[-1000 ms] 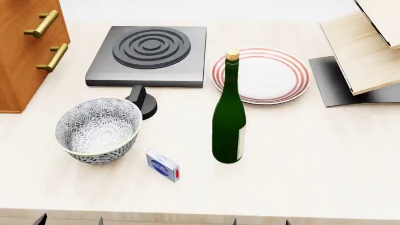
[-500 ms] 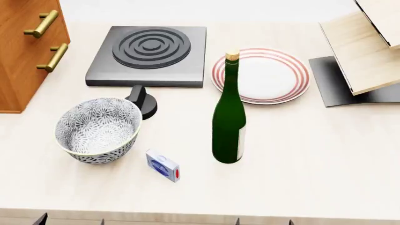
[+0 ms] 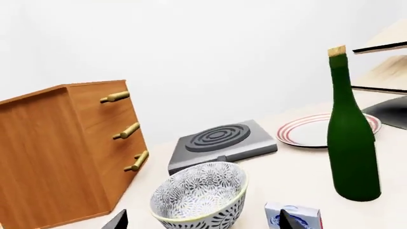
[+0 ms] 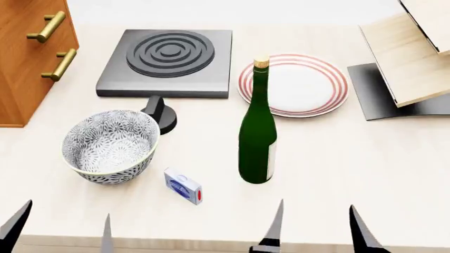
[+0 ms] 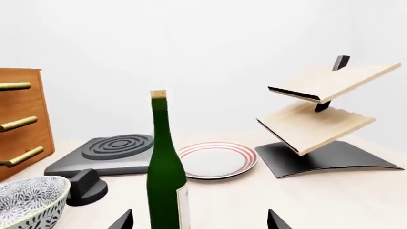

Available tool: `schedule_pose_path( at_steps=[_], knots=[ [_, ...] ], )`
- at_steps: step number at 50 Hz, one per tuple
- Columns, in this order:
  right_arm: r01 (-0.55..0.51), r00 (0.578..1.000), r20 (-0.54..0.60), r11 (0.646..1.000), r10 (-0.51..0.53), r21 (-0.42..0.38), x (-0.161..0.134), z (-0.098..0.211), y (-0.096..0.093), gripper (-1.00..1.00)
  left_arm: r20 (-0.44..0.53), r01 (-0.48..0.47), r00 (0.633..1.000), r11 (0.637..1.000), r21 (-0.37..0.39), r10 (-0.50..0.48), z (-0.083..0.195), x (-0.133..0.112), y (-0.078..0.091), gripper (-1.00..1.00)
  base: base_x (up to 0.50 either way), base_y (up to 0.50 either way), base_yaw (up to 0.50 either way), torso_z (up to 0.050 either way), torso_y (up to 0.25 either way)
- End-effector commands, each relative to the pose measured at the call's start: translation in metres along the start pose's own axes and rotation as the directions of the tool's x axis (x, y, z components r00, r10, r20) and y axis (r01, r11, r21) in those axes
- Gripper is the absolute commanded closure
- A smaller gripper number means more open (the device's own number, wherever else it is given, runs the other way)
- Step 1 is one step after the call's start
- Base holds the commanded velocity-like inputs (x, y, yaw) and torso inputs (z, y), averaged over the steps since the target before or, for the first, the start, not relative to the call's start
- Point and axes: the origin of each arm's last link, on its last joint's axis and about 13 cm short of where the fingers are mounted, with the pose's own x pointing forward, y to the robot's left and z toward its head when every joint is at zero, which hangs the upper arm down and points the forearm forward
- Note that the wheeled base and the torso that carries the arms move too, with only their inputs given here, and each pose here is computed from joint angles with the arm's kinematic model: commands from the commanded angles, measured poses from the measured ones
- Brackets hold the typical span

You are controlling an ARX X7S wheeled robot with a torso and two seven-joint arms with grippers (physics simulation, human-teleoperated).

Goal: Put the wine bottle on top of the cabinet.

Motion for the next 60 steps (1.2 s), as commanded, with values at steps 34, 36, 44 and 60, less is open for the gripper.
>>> schedule_pose_path(
  at_steps=[34,36,44,60],
  knots=[
    [-0.009,0.980,0.201,1.000,0.003,0.030,-0.016,0.073,0.005,-1.00,0.232,0.022,0.973,0.999,-0.044,-0.011,0.072,-0.018,0.013,-1.00,0.00,0.00,0.00,0.000,0.000],
    [-0.015,0.979,0.203,0.999,0.009,0.028,-0.016,0.074,0.005,-1.00,0.232,0.021,0.973,0.999,-0.044,-0.010,0.072,-0.019,0.013,-1.00,0.00,0.00,0.00,0.000,0.000],
    [-0.016,0.978,0.209,0.999,0.007,0.041,-0.017,0.074,0.004,-1.00,0.236,0.021,0.972,0.999,-0.044,-0.010,0.074,-0.019,0.013,-1.00,0.28,0.00,0.00,0.000,0.000],
    [-0.006,0.980,0.198,0.999,-0.003,0.049,-0.016,0.073,0.004,-1.00,0.238,0.025,0.971,0.999,-0.042,-0.014,0.074,-0.019,0.013,-1.00,0.50,0.00,0.00,0.000,0.000]
  ],
)
